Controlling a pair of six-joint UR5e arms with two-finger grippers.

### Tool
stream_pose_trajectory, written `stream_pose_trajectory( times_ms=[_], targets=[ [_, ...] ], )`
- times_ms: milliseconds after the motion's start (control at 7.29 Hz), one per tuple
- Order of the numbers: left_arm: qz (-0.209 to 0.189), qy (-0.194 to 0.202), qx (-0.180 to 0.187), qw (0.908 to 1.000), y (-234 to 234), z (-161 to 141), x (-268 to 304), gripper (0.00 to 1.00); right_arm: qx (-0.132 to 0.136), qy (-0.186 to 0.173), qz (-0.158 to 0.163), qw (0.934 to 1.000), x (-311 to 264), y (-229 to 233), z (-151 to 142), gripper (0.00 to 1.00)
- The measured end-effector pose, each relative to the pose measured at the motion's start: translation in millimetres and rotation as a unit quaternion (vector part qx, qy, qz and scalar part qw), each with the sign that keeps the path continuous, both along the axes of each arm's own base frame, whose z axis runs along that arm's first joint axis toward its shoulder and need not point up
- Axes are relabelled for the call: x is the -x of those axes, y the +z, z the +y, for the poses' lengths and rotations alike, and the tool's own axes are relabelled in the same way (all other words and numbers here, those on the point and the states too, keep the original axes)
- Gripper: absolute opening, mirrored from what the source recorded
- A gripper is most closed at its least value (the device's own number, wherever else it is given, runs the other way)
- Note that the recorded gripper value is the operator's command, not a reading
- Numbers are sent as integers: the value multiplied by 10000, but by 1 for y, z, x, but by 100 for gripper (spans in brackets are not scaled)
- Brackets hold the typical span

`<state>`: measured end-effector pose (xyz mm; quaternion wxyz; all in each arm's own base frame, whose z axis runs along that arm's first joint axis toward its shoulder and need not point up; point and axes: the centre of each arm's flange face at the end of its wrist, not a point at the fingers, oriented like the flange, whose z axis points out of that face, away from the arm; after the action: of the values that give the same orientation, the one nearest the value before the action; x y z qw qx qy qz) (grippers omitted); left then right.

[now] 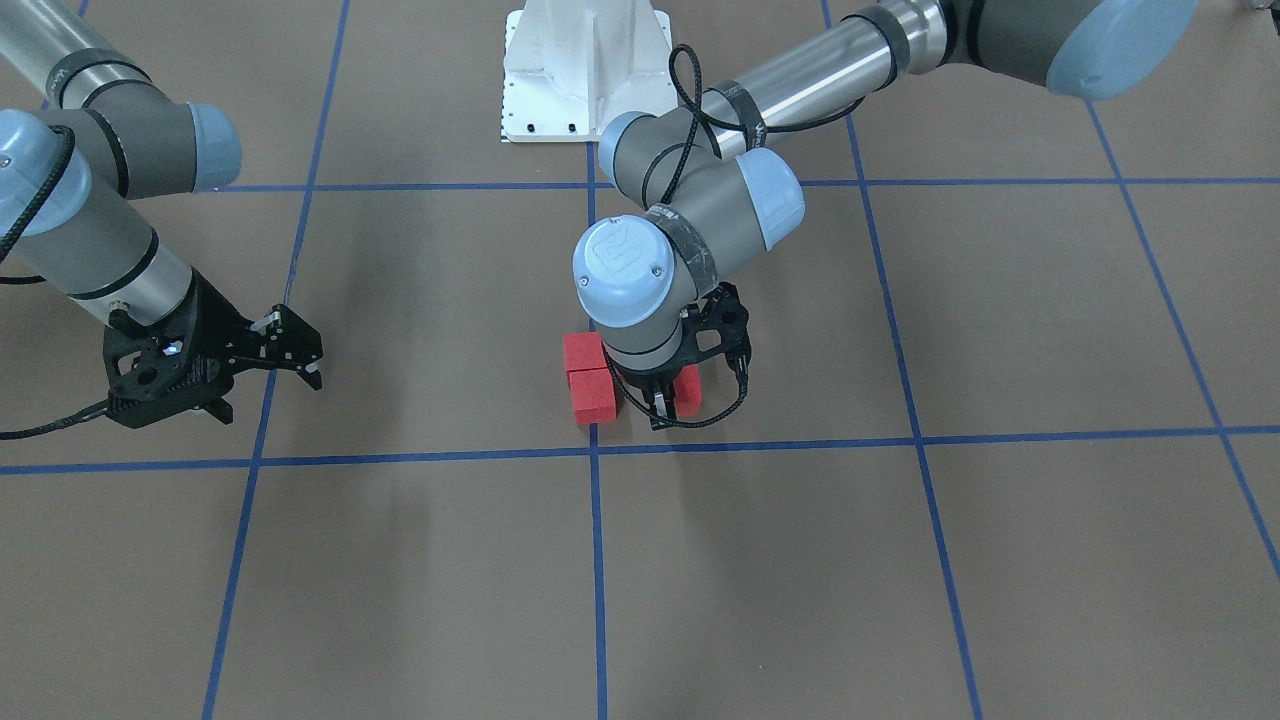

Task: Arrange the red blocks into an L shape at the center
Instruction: 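Carry the red cube with the left gripper toward the two-cube pair, then lower the red cube beside the farther cube of the pair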

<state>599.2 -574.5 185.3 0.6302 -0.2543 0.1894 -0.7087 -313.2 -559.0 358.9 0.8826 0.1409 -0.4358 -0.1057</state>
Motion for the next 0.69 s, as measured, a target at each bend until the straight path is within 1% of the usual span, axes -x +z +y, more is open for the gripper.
stream_pose_trajectory(
  times_ms=[274,686],
  targets=[
    [26,-92,58,9999,-7,-2,-7,0,-10,7,-9,10000,-2,-1,0,99],
    [35,-42,65,10000,-9,3,-20,0,-40,18,-29,10000,-3,-5,1,99]
  ],
)
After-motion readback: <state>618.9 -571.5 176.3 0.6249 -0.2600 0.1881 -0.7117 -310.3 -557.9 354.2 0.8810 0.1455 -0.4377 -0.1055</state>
